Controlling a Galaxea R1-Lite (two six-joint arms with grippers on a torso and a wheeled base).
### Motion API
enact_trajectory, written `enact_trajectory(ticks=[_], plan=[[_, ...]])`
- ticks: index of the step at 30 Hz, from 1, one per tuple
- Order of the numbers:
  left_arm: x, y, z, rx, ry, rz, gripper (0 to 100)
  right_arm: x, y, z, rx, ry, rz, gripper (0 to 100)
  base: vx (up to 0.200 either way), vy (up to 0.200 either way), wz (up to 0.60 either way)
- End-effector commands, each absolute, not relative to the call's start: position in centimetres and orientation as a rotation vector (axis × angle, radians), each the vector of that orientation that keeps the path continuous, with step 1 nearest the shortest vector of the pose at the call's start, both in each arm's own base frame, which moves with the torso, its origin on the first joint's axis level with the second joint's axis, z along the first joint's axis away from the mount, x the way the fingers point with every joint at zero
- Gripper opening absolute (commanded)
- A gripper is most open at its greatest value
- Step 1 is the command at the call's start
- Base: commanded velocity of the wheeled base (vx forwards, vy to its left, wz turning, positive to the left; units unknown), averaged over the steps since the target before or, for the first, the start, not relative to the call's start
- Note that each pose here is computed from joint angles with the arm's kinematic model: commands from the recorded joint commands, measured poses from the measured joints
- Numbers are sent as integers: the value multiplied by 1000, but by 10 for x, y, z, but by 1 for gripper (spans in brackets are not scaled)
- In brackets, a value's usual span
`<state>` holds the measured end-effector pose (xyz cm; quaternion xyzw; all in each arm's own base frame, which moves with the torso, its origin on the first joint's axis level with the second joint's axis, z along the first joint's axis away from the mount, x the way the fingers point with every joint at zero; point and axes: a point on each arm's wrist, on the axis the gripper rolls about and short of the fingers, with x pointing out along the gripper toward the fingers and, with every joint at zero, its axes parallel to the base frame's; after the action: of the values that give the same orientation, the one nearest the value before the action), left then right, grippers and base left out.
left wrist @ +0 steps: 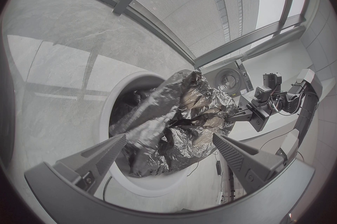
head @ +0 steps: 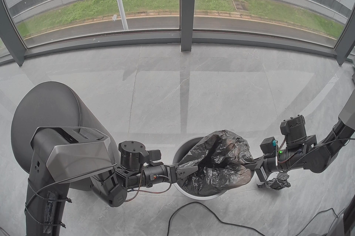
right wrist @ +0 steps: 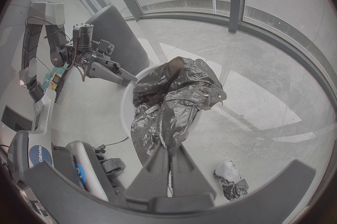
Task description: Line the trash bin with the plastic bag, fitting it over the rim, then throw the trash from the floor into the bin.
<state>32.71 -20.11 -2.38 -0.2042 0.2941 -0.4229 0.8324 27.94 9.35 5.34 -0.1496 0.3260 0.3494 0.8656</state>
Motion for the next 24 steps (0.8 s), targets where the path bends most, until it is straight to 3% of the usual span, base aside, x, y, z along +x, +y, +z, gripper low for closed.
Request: enact_trajectory(ticks=[1, 9, 16, 24], plan=[[331, -205, -10, -422, 586, -913, 100, 279, 91, 57, -312, 670, 726, 0, 0, 0, 0], [343, -225, 5, -404, 531, -957, 100, 278, 111, 71, -302, 578, 848, 0, 0, 0, 0], [354, -214, 27, -417, 457, -940, 100, 265, 126, 92, -304, 492, 945, 0, 0, 0, 0], [361, -191, 51, -433, 388, -895, 100, 252, 137, 145, -276, 258, 1026, 0, 0, 0, 0]])
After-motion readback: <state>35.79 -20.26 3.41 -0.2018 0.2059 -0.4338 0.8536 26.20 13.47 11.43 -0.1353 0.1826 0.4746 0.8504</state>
